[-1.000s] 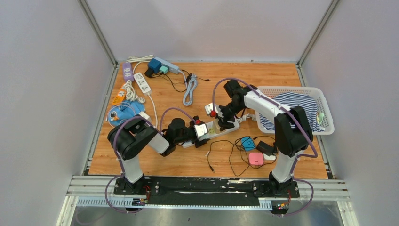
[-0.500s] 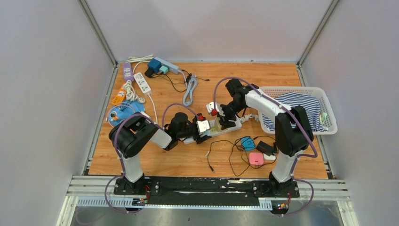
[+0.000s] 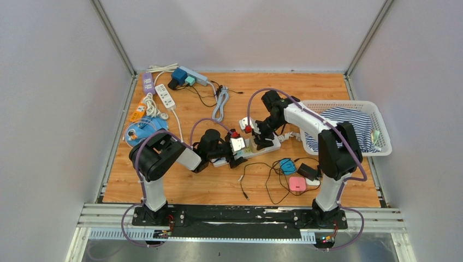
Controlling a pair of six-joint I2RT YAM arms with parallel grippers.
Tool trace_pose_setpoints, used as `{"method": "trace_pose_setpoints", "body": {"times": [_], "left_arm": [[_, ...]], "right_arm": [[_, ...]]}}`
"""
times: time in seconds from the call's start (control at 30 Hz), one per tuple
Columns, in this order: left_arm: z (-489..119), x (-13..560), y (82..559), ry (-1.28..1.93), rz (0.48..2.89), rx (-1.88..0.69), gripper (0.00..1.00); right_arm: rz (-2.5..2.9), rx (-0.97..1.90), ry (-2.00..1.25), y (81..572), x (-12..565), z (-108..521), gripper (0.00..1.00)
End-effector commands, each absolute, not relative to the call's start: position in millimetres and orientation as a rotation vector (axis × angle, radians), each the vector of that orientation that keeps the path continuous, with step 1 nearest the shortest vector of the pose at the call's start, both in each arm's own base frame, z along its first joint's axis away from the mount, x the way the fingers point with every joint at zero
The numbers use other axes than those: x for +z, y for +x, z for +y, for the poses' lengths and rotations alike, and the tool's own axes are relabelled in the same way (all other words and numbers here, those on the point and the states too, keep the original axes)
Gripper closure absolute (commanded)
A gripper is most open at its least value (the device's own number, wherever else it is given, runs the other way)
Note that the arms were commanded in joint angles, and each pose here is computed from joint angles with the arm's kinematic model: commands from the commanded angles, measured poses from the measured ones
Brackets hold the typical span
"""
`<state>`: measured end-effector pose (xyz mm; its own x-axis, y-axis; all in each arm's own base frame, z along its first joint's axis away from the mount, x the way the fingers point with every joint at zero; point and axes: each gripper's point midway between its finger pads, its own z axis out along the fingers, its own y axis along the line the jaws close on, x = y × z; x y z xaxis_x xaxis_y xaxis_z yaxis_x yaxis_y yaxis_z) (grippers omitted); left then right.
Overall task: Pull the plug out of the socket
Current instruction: Remove the plug from the socket.
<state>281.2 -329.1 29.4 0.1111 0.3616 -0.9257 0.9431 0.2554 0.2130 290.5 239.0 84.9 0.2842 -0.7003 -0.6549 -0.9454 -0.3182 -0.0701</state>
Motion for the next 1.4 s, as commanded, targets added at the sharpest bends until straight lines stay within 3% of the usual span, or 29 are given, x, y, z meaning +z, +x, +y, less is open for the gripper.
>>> {"method": "trace_pose_setpoints", "body": {"times": [0.0,0.17,0.23,0.3,0.33,0.53,0.87,1.13,1.37], "left_arm": [[-320.3,0.5,272.5,1.337,1.552,-0.676,0.09],[-320.9,1.5,272.6,1.336,1.549,-0.687,0.25],[-321.4,2.9,273.0,1.332,1.547,-0.701,0.41],[-320.4,3.3,274.0,1.323,1.554,-0.707,0.63],[-320.3,3.4,274.4,1.319,1.557,-0.708,0.67],[-320.4,3.4,275.2,1.318,1.557,-0.712,0.76],[-320.4,4.5,275.8,1.315,1.556,-0.715,1.00],[-320.2,4.5,275.5,1.316,1.554,-0.718,1.00],[-320.4,4.2,275.2,1.317,1.554,-0.721,1.00]], "right_arm": [[1.622,0.781,-2.157,274.6,62.0,218.9,0.64],[1.639,0.777,-2.150,276.5,59.7,214.0,0.60],[1.643,0.777,-2.147,277.0,59.2,212.6,0.59],[1.644,0.777,-2.150,276.6,58.2,211.7,0.57],[1.645,0.777,-2.152,276.3,57.3,211.3,0.57],[1.633,0.785,-2.161,273.6,55.8,210.7,0.62],[1.520,0.862,-2.154,261.2,69.6,225.5,0.99],[1.667,0.851,-2.019,288.7,67.2,209.0,1.00],[1.467,0.927,-2.154,250.7,71.4,220.8,1.00]]}}
